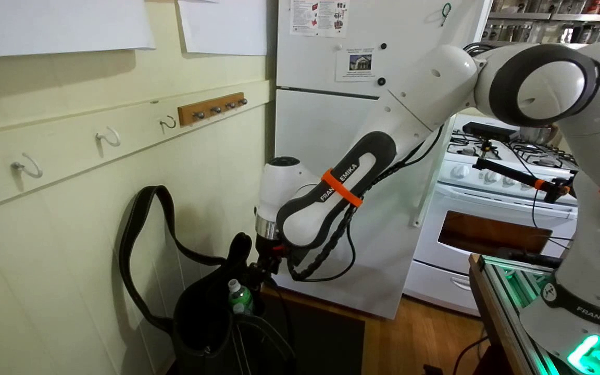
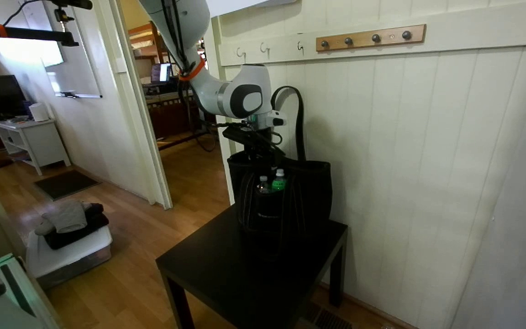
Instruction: Move the bottles from the bag to the cabinet
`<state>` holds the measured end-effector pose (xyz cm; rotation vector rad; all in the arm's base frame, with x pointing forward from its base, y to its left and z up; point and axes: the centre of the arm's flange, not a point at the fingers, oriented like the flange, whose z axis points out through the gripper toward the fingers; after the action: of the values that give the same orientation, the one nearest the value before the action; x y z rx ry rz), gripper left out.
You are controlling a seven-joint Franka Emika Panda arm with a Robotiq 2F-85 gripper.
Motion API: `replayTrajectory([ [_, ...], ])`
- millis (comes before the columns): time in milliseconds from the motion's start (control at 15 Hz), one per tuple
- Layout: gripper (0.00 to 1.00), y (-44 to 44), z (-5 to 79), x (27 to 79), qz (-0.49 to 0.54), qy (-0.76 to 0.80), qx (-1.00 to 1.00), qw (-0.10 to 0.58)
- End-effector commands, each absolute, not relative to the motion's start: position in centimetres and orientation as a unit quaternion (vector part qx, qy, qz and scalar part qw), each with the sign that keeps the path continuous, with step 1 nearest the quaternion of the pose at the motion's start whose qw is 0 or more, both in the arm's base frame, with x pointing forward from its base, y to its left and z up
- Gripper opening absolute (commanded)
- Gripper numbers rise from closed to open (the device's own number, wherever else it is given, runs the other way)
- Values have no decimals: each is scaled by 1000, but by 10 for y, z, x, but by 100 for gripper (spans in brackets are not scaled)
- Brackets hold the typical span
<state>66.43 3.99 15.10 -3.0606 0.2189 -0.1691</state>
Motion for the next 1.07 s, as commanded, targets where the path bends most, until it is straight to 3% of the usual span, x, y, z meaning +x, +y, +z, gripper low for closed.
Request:
replayTrajectory([
  [0,100,54,131,690,-44,65,-997,23],
  [733,99,65,99,707,-71,50,-996,31],
  [867,79,65,94,709,-75,50,-995,32],
  [933,80,65,93,710,-78,49,-995,34],
  [1000,91,65,91,712,-80,49,-995,34],
])
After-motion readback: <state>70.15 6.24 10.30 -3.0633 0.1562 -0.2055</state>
